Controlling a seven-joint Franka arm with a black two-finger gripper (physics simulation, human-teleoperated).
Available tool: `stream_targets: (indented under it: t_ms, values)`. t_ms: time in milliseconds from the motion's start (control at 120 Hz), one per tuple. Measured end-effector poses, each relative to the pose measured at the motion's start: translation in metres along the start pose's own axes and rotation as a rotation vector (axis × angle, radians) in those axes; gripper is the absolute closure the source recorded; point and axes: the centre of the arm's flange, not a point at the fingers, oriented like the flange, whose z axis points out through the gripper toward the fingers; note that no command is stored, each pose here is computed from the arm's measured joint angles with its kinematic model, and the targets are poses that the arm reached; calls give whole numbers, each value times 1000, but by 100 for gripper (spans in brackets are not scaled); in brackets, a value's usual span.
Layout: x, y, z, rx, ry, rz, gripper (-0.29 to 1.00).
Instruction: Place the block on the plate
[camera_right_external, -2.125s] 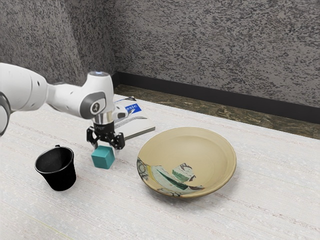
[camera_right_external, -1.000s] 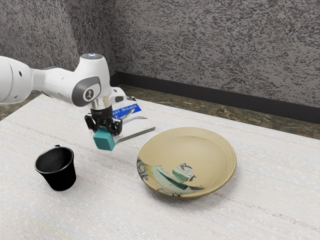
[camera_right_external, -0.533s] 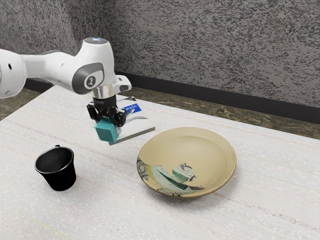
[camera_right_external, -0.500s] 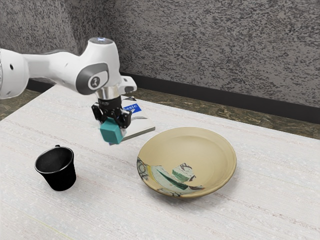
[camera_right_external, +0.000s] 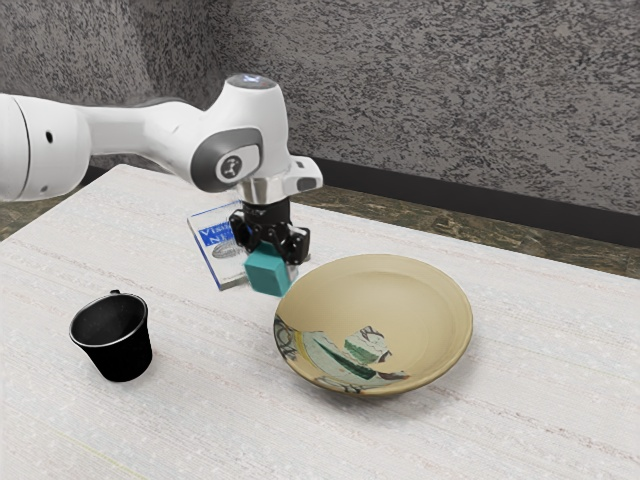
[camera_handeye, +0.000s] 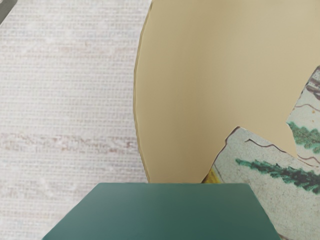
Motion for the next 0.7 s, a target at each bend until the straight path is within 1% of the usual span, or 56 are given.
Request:
stream_targets:
  t_ms: [167,375,567,700]
  values:
    - [13,15,13,-18,-9,12,28]
    - [18,22,22,-14,-15,16,28]
    - [25,28,49,-21,-45,20,28]
    - [30,33,57,-23,-45,25,28]
